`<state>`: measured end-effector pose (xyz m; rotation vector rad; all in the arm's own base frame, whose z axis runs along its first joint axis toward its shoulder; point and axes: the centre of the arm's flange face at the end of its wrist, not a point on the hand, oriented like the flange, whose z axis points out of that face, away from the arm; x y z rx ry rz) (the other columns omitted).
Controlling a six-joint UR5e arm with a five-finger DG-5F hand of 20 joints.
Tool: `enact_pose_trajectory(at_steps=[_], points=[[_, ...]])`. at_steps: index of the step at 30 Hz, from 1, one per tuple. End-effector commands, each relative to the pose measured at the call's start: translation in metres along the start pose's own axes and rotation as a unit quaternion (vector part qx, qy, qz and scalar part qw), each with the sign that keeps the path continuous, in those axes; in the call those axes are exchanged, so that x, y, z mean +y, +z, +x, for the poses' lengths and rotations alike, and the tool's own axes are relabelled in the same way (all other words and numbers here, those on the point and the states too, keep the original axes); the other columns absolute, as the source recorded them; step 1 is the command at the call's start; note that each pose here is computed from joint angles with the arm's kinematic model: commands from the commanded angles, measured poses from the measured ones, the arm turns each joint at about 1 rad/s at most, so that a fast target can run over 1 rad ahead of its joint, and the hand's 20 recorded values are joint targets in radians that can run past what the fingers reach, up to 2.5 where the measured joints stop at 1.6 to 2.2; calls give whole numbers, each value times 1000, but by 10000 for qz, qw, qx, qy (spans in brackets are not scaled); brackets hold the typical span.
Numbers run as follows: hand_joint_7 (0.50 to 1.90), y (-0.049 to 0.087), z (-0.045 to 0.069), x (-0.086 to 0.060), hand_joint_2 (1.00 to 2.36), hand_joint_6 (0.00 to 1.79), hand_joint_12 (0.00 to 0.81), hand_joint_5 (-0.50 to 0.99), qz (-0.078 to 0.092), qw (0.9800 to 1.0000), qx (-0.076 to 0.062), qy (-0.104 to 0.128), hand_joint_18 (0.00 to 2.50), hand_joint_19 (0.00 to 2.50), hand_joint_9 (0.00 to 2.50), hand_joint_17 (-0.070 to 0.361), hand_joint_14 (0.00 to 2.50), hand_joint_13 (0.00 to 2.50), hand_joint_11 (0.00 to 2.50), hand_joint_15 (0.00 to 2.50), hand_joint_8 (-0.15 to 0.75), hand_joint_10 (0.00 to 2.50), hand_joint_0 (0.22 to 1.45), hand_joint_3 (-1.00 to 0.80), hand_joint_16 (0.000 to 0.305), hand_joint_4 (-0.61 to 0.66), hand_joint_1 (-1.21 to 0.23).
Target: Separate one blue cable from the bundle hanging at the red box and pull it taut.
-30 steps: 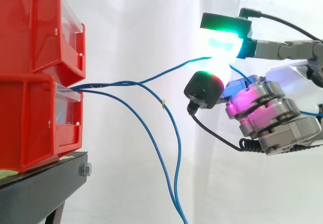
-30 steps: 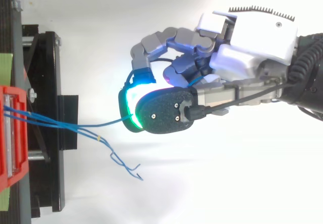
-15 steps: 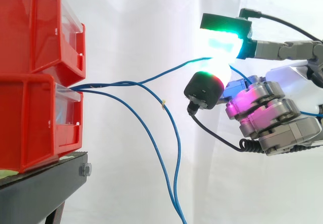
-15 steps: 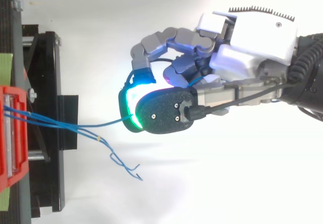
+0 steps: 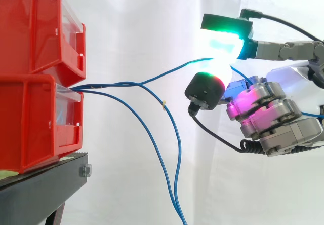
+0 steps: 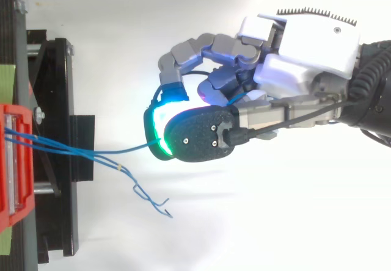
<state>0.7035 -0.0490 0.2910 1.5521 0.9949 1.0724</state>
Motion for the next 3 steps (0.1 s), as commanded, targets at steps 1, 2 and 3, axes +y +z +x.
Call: enact_pose_trajectory(at_steps=[1, 2, 3], points=[[1352, 0, 0, 0, 1014, 904, 427, -135, 7, 10000, 2, -3, 1493, 1758, 860, 110, 2500, 1042, 1927, 2174, 283, 2500, 643, 1, 49, -45, -767], [1353, 0, 0, 0, 1015, 904, 429, -135, 7, 10000, 2, -3, 1492, 1762, 860, 110, 2500, 1042, 1932, 2194, 276, 2500, 642, 2, 49, -44, -766], [1356, 0, 0, 0, 1014, 904, 434, -135, 5, 10000, -5, -3, 1494, 1749, 862, 110, 2500, 1042, 1931, 2190, 284, 2500, 643, 2, 49, -48, -766]])
